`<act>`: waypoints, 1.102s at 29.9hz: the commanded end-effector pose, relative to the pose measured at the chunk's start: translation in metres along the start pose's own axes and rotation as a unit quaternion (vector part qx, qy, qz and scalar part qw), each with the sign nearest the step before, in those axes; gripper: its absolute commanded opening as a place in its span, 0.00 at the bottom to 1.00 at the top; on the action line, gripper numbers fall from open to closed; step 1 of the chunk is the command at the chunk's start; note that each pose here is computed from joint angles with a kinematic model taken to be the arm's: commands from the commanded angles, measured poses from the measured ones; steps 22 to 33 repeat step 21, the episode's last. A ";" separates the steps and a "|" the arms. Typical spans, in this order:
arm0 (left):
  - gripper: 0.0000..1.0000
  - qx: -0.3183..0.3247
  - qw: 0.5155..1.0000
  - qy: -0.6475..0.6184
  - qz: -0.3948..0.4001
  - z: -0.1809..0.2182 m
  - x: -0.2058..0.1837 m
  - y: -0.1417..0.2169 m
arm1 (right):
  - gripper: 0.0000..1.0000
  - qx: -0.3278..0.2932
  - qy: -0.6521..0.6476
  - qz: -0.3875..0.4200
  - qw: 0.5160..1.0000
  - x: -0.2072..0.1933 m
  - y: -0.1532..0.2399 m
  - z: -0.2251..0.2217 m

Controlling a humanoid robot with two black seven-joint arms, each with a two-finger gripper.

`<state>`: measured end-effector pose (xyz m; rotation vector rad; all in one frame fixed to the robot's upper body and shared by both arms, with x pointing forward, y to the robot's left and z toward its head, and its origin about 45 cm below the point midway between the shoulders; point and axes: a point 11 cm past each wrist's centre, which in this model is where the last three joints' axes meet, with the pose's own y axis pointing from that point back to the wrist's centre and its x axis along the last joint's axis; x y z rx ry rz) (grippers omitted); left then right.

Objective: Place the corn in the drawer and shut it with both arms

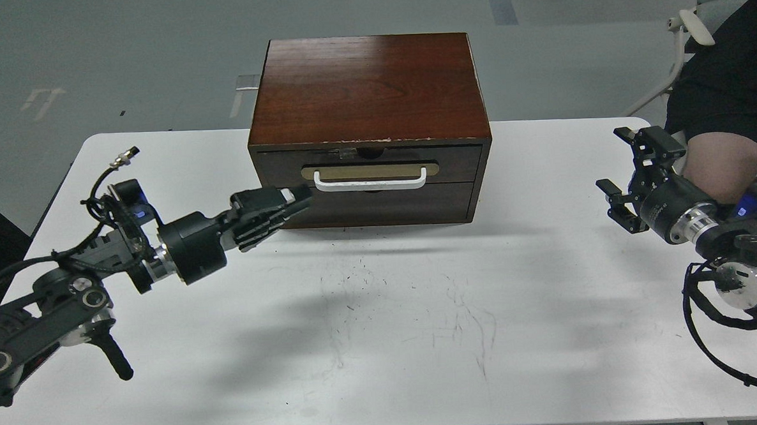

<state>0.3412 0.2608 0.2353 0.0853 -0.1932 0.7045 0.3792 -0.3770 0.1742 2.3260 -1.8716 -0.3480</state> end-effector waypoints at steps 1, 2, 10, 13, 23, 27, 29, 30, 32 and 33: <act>0.99 -0.021 0.996 0.056 0.070 0.007 0.030 0.015 | 0.99 0.004 -0.007 0.003 1.000 -0.001 -0.001 0.000; 0.99 -0.024 0.993 0.071 0.088 0.006 0.038 0.020 | 0.99 0.004 -0.009 0.000 1.000 -0.005 -0.002 0.002; 0.99 -0.025 0.977 0.139 0.162 -0.019 0.049 0.057 | 0.99 0.006 -0.043 -0.012 0.999 -0.027 -0.011 0.013; 0.99 -0.024 0.972 0.169 0.162 -0.031 0.040 0.073 | 1.00 0.004 -0.050 -0.020 0.999 -0.036 -0.014 0.018; 0.99 -0.036 0.965 0.203 0.162 -0.041 0.028 0.081 | 1.00 0.001 -0.056 -0.028 0.998 -0.045 -0.016 0.022; 0.99 -0.036 0.965 0.203 0.162 -0.041 0.028 0.081 | 1.00 0.001 -0.056 -0.028 0.998 -0.045 -0.016 0.022; 0.99 -0.036 0.965 0.203 0.162 -0.041 0.028 0.081 | 1.00 0.001 -0.056 -0.028 0.998 -0.045 -0.016 0.022; 0.99 -0.036 0.965 0.203 0.162 -0.041 0.028 0.081 | 1.00 0.001 -0.056 -0.028 0.998 -0.045 -0.016 0.022; 0.99 -0.036 0.965 0.203 0.162 -0.041 0.028 0.081 | 1.00 0.001 -0.056 -0.028 0.998 -0.045 -0.016 0.022; 0.99 -0.036 0.965 0.203 0.162 -0.041 0.028 0.081 | 1.00 0.001 -0.056 -0.028 0.998 -0.045 -0.016 0.022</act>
